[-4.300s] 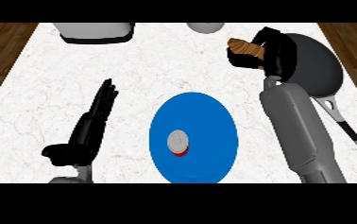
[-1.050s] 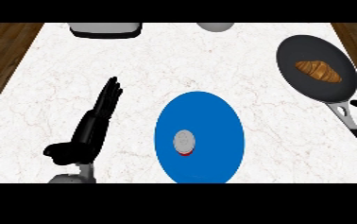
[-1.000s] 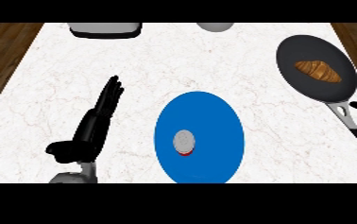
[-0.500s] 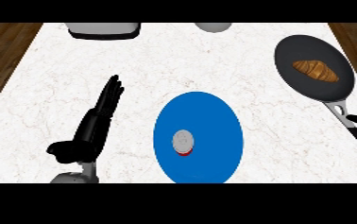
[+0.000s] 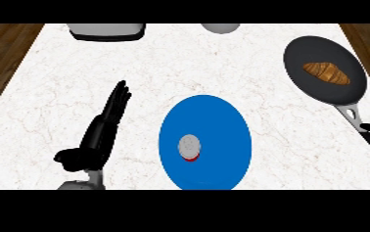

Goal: Pick the croissant from the plate and place it in the pan

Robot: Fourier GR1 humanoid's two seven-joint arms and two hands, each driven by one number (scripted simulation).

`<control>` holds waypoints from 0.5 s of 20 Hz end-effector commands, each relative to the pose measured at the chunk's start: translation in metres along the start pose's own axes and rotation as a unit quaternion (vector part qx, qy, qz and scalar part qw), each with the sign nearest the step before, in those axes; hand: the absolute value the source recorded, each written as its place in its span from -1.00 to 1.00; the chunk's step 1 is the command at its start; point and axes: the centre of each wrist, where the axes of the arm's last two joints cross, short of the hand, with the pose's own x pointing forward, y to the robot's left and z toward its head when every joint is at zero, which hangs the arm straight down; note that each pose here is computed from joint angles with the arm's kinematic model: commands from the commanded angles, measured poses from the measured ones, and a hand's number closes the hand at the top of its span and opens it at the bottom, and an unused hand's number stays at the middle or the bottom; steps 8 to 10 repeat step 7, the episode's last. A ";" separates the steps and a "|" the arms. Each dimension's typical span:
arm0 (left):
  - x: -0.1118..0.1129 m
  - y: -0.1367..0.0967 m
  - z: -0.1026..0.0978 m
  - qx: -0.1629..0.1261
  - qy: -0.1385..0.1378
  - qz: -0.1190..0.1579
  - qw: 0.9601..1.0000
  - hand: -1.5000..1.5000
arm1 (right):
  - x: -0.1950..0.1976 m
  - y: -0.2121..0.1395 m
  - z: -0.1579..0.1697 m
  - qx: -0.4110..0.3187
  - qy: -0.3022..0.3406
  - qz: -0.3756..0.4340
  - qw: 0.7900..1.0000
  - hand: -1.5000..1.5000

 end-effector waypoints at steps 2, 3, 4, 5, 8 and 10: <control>0.000 0.007 -0.002 0.008 0.008 0.003 1.000 0.00 | 0.007 0.004 -0.008 -0.002 -0.004 0.021 1.000 -1.00; 0.013 0.013 -0.006 -0.005 -0.003 0.005 1.000 0.00 | 0.014 -0.001 -0.015 0.001 -0.010 0.027 1.000 -1.00; 0.004 -0.009 0.006 0.004 -0.002 0.001 1.000 0.00 | -0.001 0.011 -0.001 -0.010 -0.013 0.040 0.999 -1.00; -0.002 0.011 0.001 -0.002 -0.001 -0.007 1.000 0.00 | 0.001 0.003 -0.001 -0.011 -0.021 0.044 0.999 -1.00; 0.004 0.013 0.008 0.003 0.009 0.002 1.000 0.00 | 0.004 0.010 -0.006 -0.018 -0.019 0.061 0.998 -1.00; 0.004 0.013 0.008 0.003 0.009 0.002 1.000 0.00 | 0.004 0.010 -0.006 -0.018 -0.019 0.061 0.998 -1.00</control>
